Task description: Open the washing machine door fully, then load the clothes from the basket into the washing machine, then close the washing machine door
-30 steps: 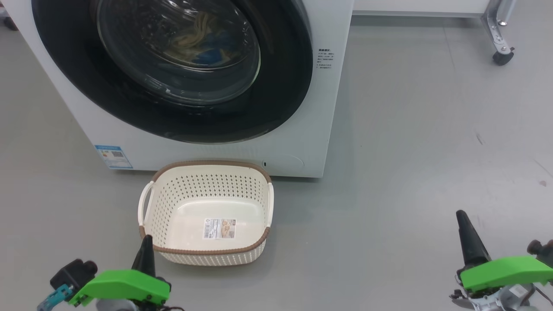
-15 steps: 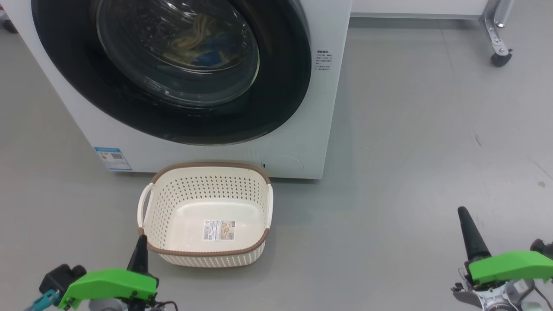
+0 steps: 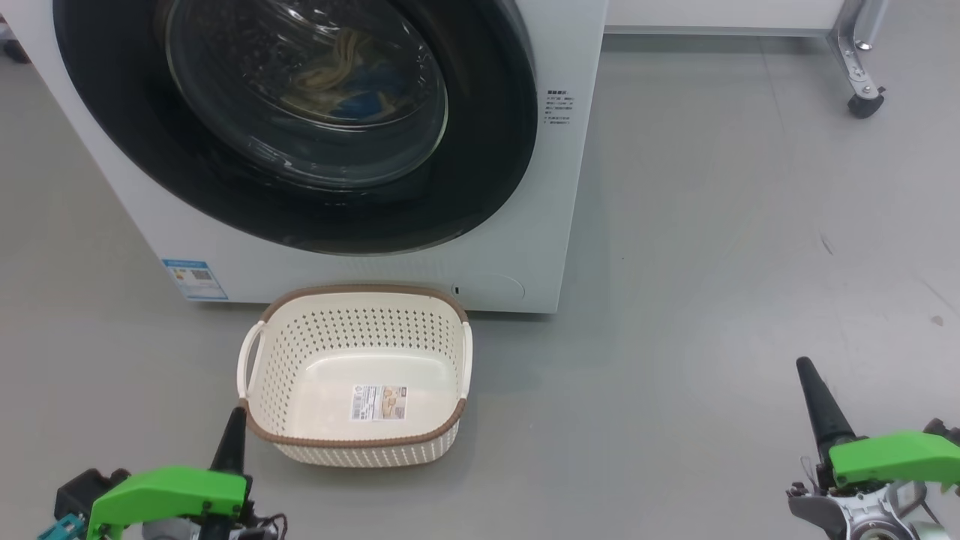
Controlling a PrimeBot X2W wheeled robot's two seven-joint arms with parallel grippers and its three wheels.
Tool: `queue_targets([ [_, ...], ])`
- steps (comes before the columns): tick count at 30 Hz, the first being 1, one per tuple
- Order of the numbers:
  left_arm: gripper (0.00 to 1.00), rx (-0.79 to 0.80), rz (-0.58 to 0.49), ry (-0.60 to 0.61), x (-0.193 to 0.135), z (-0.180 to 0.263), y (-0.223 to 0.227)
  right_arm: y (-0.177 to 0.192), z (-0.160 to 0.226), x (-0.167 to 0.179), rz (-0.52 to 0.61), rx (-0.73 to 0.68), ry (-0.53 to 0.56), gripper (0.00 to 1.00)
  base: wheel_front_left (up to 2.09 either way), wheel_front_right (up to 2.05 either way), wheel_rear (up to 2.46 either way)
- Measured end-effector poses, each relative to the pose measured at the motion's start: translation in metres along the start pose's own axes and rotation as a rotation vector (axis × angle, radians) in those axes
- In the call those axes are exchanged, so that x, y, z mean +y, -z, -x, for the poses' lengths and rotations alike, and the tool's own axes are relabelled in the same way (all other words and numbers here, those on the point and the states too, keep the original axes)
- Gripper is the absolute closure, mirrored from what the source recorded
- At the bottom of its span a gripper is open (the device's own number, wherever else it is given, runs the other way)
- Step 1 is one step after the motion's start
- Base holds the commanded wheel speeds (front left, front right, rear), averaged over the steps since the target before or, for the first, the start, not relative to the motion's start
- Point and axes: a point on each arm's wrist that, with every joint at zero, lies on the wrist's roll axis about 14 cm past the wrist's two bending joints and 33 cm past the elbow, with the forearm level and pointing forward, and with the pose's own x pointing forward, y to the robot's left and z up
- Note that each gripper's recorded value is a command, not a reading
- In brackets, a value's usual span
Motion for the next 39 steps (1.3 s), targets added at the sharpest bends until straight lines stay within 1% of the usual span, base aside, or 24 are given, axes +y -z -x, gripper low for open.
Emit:
queue_targets([
  [34,1.00,-0.045,0.394,0.056,-0.004,0.004,-0.024,-0.011,-0.009,0.002,-0.375,-0.022,-0.013,1.00,0.00,0.00,0.00],
  [39,1.00,-0.052,0.408,0.058,-0.004,0.004,-0.026,-0.012,-0.011,0.005,-0.388,-0.020,-0.023,1.00,0.00,0.00,0.00],
])
